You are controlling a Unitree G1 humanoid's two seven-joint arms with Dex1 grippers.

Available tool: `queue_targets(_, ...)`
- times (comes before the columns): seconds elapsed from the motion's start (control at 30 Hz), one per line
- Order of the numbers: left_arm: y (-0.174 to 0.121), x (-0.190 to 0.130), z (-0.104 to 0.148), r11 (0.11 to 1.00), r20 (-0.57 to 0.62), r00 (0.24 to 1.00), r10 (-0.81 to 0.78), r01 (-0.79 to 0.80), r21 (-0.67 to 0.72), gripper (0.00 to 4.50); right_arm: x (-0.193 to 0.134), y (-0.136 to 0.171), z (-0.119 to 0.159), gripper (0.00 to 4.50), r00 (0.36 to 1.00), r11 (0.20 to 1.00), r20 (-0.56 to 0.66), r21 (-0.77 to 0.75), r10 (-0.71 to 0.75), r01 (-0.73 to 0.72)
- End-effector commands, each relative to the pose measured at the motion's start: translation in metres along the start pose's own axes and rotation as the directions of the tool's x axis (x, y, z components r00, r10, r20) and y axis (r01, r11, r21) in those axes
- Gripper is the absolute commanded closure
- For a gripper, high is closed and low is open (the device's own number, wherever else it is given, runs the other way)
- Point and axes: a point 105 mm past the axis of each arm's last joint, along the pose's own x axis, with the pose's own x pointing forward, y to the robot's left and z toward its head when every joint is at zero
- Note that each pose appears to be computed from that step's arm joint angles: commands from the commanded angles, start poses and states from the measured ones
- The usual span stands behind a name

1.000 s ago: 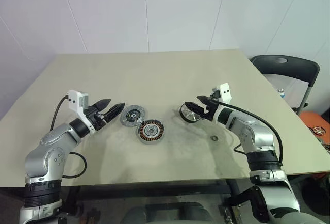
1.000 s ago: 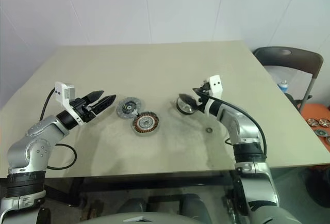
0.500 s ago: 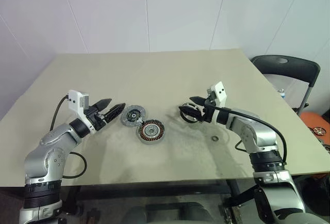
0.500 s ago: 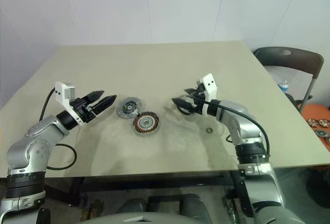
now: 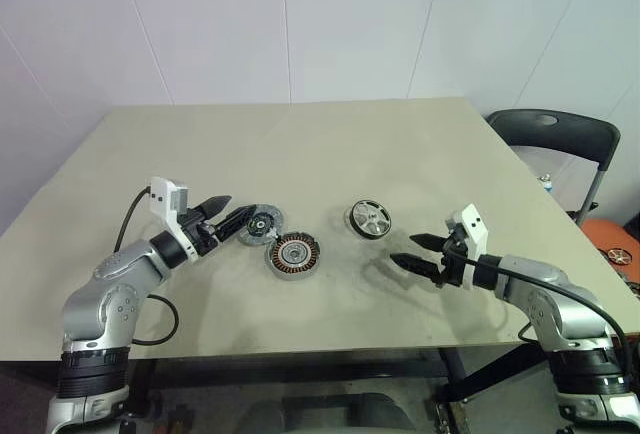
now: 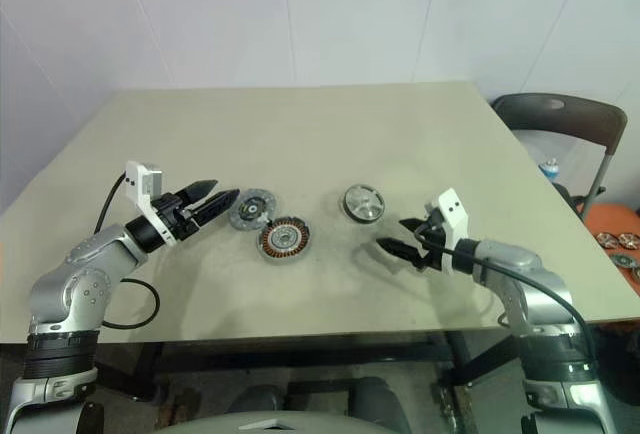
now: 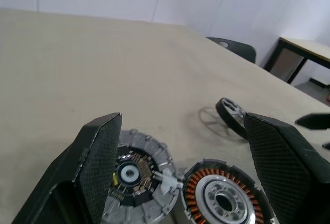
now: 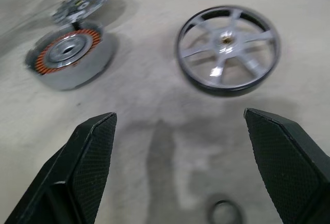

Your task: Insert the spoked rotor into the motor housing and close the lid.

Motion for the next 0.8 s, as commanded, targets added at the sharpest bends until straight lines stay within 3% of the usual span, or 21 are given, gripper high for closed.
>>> queue_targets(0.03, -0.001, 0.006, 0.011, 0.999, 0.019, 1.0, -0.025, 0.024, 0.029, 0.51, -0.01, -0.009, -0.005, 0.39, 0.998, 0.998, 0.009, -0.008, -0.063, 0.064)
queue_targets(0.43, -0.001, 0.009, 0.009, 0.998, 0.009, 0.999, -0.047, 0.046, 0.033, 0.51, -0.024, -0.031, -0.026, 0.39, 0.983, 0.984, -0.021, -0.003, -0.18, 0.18)
queue_targets(0.8, -0.001, 0.009, 0.004, 0.999, 0.022, 0.999, -0.036, 0.035, 0.02, 0.51, -0.013, -0.02, -0.045, 0.39, 0.987, 0.989, -0.067, -0.007, -0.145, 0.145)
